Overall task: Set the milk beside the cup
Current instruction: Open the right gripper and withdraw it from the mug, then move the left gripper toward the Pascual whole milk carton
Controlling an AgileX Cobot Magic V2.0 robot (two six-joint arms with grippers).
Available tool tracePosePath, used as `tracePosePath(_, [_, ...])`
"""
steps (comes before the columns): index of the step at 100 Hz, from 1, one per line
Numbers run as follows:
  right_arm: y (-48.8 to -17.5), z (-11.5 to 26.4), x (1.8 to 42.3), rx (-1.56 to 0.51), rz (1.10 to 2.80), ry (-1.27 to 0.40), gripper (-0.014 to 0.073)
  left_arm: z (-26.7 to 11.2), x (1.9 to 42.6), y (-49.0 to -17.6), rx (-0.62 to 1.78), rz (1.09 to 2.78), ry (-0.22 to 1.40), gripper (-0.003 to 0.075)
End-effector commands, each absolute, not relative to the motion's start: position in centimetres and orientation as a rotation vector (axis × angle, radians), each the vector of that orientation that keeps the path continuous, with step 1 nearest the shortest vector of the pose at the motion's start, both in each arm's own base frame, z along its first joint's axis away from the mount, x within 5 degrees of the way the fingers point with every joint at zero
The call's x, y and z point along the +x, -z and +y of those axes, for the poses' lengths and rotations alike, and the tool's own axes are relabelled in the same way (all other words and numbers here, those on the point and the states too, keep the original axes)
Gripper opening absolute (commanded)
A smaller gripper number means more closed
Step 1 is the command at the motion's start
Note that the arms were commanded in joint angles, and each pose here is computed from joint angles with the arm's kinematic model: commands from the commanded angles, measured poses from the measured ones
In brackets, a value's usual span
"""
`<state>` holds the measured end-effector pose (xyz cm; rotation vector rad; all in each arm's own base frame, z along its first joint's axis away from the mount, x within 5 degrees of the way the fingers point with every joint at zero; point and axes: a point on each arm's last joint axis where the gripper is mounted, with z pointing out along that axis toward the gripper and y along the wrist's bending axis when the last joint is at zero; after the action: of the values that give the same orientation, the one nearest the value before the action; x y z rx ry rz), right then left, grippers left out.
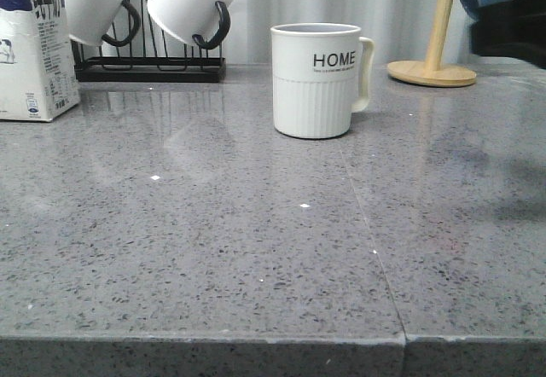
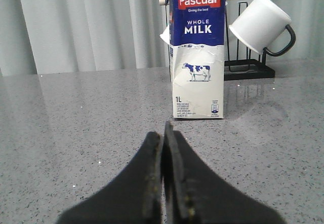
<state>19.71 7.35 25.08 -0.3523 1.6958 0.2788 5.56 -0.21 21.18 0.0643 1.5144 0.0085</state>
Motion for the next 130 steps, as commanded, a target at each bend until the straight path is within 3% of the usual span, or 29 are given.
tracePosePath(1, [-26.7,6.8,17.9,-0.341,1.579,-0.287,-0.0068,-0.2,5.6,-20.0,0.065,1.467,0.001,-0.002])
tracePosePath(33, [-25.9,4.5,11.8,-0.317,1.542,-0.271,-0.0068,-0.2,5.6,-20.1,0.065,1.464,0.001,-0.002])
tracePosePath(62, [-25.8,3.1,8.8,-0.276,1.588,-0.256,-0.0068,-0.2,5.5,-20.3,0.064,1.457,0.001,-0.002])
tracePosePath(82, [-25.8,3.0,8.5,-0.274,1.583,-0.254,-0.0068,-0.2,5.0,-23.5,0.031,1.419,0.04,-0.0021])
tracePosePath(105, [-25.9,3.0,8.5,-0.273,1.581,-0.254,-0.0068,-0.4,5.3,-28.1,0.032,1.608,0.071,-0.002])
tracePosePath(130, [-25.9,3.0,8.5,-0.273,1.581,-0.254,-0.0068,-0.6,9.7,-32.1,0.042,1.739,0.061,-0.0004])
